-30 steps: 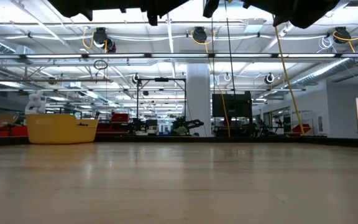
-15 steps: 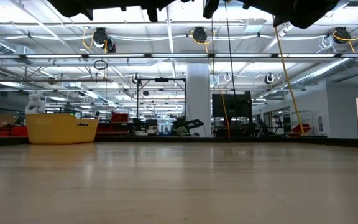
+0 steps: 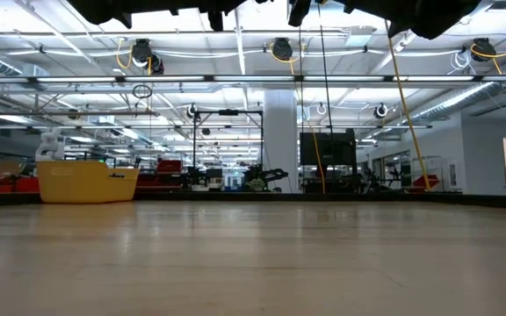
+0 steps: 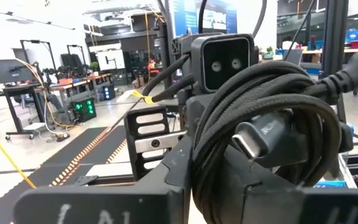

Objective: Pick and place USB-C Cables
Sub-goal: Put the black charger cable into the yellow bin

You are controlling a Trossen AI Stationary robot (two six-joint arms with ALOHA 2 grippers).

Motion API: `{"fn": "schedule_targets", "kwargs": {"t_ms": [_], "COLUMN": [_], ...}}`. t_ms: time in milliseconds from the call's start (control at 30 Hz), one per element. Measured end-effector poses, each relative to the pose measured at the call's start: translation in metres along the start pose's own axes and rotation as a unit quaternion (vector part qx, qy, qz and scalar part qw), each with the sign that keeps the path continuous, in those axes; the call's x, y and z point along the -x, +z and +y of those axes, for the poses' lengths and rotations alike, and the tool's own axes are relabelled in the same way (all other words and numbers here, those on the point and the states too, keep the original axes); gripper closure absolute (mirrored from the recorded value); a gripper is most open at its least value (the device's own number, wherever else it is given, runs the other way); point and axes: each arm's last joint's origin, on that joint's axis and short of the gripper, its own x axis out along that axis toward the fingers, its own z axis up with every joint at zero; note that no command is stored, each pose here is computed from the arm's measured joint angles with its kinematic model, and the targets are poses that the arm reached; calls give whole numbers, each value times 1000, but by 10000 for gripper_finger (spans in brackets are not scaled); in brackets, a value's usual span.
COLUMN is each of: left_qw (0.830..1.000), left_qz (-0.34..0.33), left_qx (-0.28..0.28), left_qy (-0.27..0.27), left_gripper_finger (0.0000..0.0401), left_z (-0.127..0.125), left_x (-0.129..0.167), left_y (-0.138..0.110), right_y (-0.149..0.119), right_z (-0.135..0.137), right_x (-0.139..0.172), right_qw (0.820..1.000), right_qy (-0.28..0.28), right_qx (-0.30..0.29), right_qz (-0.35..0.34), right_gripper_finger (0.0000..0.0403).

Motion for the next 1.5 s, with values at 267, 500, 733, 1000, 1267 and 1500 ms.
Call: {"fn": "schedule_targets", "kwargs": {"t_ms": [267,500,733,1000,1267,1500], "left_qw": [1000,1000,1000,997,994,993], "left_qz": [0,12,21,75,104,107], "left_qx": [5,18,18,21,30,38], "left_qy": [0,-1,-1,-5,-7,-23], "left_gripper_finger": [364,353,363,351,359,355], "left_z": [0,4,4,4,3,-5], "left_x": [0,6,15,43,79,99], "left_y": [0,4,15,33,55,68], "right_y": [4,21,38,50,58,60], "right_z": [0,2,6,9,12,13], "right_x": [5,16,31,49,66,75], "right_qw": [999,997,995,989,984,978], "right_qy": [-28,-32,-37,-39,-39,-37], "right_qx": [-4,-20,-22,-19,-10,7], "right_qz": [31,63,92,139,175,203], "right_gripper_finger": [225,156,134,133,133,164]}}
